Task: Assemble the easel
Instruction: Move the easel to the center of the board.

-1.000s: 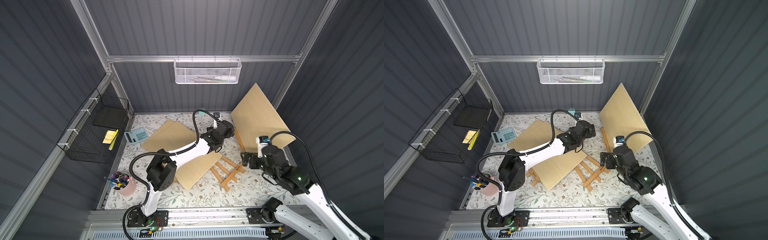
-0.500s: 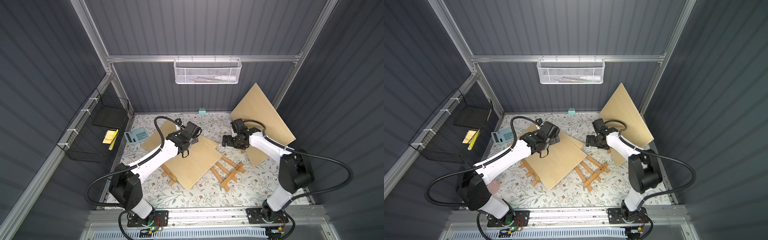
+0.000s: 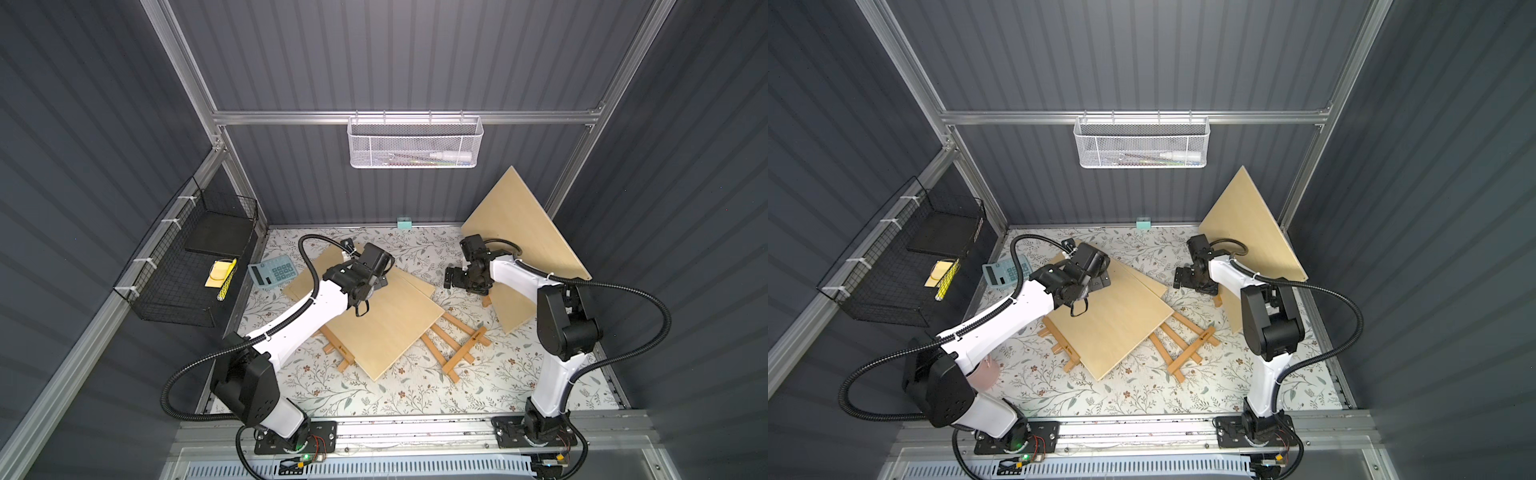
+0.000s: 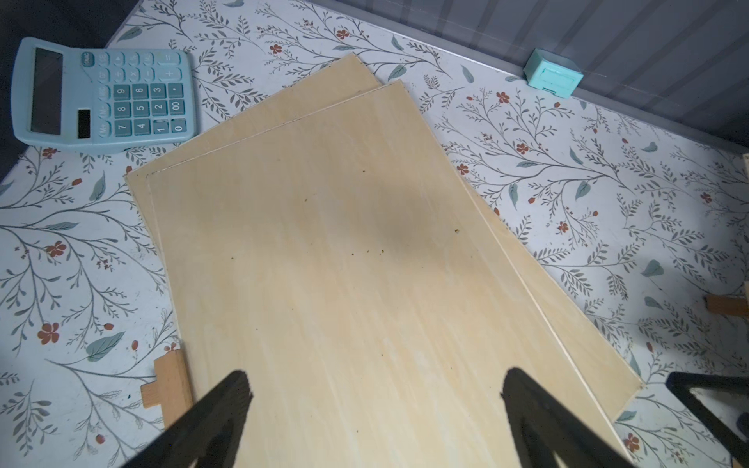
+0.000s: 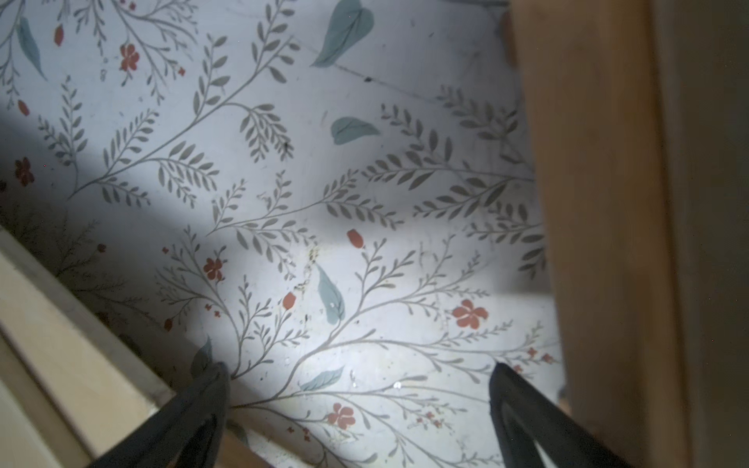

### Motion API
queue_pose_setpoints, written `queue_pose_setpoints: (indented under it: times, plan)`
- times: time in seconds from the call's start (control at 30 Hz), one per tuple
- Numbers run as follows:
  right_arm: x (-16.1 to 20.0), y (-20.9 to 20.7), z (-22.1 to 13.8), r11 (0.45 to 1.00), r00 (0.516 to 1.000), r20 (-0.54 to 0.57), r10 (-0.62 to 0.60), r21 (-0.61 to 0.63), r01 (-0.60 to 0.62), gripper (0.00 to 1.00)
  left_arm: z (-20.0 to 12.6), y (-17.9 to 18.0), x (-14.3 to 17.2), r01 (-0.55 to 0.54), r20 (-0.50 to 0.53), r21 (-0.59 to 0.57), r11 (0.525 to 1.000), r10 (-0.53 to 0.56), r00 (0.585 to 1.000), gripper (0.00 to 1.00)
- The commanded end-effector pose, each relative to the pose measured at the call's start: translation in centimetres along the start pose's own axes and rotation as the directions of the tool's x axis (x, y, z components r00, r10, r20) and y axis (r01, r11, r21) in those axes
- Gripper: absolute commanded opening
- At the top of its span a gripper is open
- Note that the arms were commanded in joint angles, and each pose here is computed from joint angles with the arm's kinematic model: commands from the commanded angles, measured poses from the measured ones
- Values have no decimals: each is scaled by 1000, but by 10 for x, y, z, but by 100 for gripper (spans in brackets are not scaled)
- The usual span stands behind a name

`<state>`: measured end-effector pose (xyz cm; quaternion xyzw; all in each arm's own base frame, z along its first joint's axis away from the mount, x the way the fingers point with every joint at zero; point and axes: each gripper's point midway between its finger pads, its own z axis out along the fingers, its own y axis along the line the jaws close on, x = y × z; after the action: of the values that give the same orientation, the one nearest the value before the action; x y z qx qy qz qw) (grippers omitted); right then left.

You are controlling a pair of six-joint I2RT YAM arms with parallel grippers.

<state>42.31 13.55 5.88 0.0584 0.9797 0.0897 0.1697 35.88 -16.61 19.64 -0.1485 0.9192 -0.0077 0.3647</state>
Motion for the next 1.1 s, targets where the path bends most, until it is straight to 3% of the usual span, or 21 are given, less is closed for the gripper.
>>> queue_pose_setpoints:
  times: [0.0, 0.4, 1.07]
  plan:
    - [-19, -8, -1, 1000, 999, 35, -8, 15, 7, 99, 0, 16, 8, -19, -49, -12, 1000, 18, 999, 99]
    - [-50, -32, 15, 996, 998, 58, 3, 87, -8, 99, -1, 37, 15, 27, -57, -48, 998, -30, 998, 99]
    - [-66, -60, 9, 992, 996, 78, 35, 116, -44, 99, 11, 20, 12, 13, -76, -27, 1000, -15, 997, 99]
